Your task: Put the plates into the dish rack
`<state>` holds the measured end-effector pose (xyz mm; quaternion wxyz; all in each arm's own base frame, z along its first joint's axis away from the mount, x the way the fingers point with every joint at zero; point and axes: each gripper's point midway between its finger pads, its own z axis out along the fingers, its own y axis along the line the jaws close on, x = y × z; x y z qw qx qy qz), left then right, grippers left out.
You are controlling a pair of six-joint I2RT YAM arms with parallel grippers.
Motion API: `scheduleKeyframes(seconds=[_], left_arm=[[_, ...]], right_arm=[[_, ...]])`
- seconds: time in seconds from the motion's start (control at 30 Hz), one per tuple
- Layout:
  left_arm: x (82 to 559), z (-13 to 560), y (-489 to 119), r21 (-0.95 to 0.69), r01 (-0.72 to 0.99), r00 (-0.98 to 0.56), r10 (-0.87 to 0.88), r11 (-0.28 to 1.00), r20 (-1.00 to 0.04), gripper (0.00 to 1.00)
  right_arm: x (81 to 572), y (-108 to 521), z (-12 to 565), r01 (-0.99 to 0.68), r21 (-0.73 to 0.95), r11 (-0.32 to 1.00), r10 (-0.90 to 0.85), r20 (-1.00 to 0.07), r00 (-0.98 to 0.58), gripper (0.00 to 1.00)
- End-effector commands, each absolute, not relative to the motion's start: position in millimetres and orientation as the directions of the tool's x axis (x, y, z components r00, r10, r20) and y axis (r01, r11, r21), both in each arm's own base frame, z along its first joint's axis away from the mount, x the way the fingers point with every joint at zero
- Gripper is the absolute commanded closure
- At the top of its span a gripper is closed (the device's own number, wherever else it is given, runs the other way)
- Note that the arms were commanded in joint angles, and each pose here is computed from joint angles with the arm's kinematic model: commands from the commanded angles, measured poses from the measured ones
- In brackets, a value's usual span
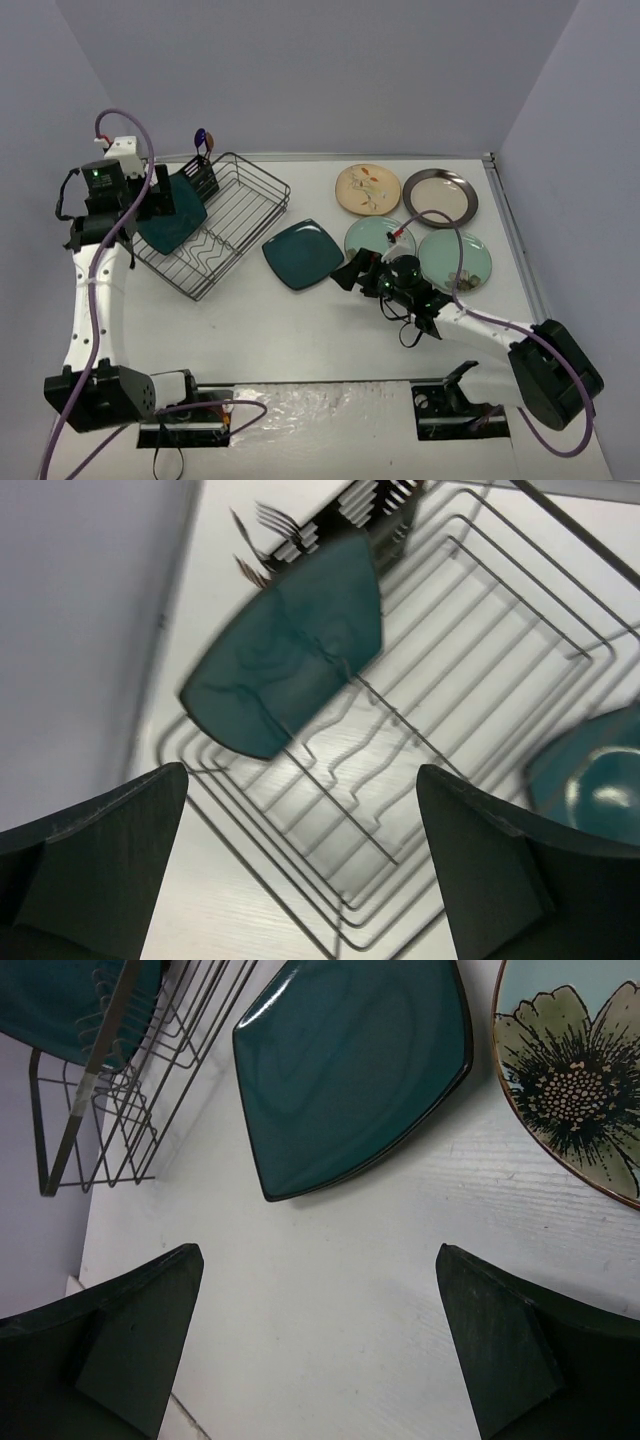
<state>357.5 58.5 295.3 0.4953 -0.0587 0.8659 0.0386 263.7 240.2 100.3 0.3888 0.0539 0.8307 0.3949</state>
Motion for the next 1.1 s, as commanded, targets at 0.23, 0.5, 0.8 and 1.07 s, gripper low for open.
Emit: scheduleKeyframes(seconds=[0.23, 0.5, 0.8, 1.07], left_arm=[[272.5, 281.8, -25.5, -0.270, 0.060, -0.308, -0.239, 0.961, -0.921, 0.03], [256.5, 264.8, -35.2, -0.274, 0.100, -0.322, -0.229, 0.957, -0.918, 0.03], [253.7, 264.8, -37.1, -0.264, 0.108, -0.322, -0.217, 0.959, -0.921, 0.03], [253.1, 264.1, -37.1, -0.262, 0.106, -0.325, -0.215, 0.959, -0.921, 0.03]], right_arm=[[296.1, 263.5, 94.1, -0.053, 0.796, 0.603, 0.647, -0.527, -0.550, 0.03], [310.7, 285.1, 61.9, 0.032, 0.836, 0.548, 0.698, -0.436, -0.568, 0.05], [315.0, 290.5, 22.5, 0.180, 0.861, 0.477, 0.772, -0.312, -0.555, 0.12], [315.2, 289.7, -2.7, 0.247, 0.849, 0.468, 0.789, -0.275, -0.550, 0.21]])
